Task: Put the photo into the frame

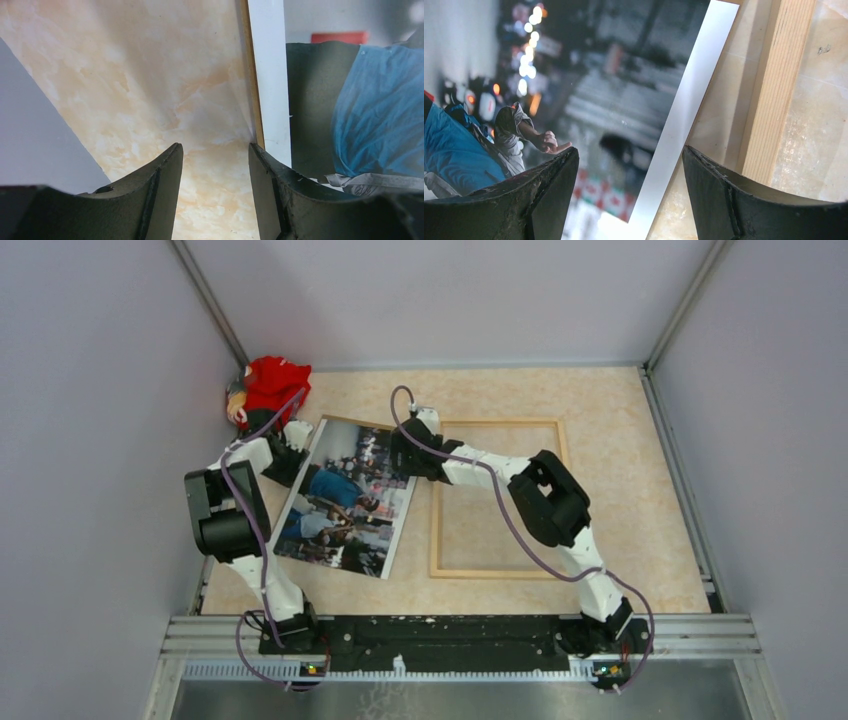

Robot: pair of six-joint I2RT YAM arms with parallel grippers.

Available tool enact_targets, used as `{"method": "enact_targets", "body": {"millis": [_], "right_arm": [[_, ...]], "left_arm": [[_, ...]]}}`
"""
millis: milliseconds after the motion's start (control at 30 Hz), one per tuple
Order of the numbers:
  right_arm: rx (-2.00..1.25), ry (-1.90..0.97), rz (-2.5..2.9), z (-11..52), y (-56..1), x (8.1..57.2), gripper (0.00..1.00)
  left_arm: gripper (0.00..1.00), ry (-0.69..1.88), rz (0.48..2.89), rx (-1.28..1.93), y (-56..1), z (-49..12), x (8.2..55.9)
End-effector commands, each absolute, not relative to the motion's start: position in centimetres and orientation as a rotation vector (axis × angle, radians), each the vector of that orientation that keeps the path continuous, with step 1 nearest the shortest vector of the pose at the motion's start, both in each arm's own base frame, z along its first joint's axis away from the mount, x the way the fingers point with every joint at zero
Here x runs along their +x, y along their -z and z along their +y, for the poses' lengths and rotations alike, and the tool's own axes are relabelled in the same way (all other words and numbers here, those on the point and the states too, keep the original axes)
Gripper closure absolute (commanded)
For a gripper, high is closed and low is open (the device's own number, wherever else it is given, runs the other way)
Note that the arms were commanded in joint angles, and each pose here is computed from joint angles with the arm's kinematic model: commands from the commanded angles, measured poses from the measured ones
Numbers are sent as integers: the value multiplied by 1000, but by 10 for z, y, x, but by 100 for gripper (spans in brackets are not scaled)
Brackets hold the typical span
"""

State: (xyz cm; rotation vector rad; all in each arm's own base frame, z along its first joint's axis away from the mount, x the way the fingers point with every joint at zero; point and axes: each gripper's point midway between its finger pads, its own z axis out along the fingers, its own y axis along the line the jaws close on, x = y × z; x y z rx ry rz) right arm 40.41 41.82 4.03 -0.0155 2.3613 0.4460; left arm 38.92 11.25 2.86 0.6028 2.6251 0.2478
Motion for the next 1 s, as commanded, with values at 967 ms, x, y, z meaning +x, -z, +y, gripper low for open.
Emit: {"method": "enact_targets", "body": {"millis": [967], "right_arm": [[-137, -759, 2384, 466, -81, 334, 22]], "left_arm": [[45, -366, 2628, 701, 22, 80, 351]]}}
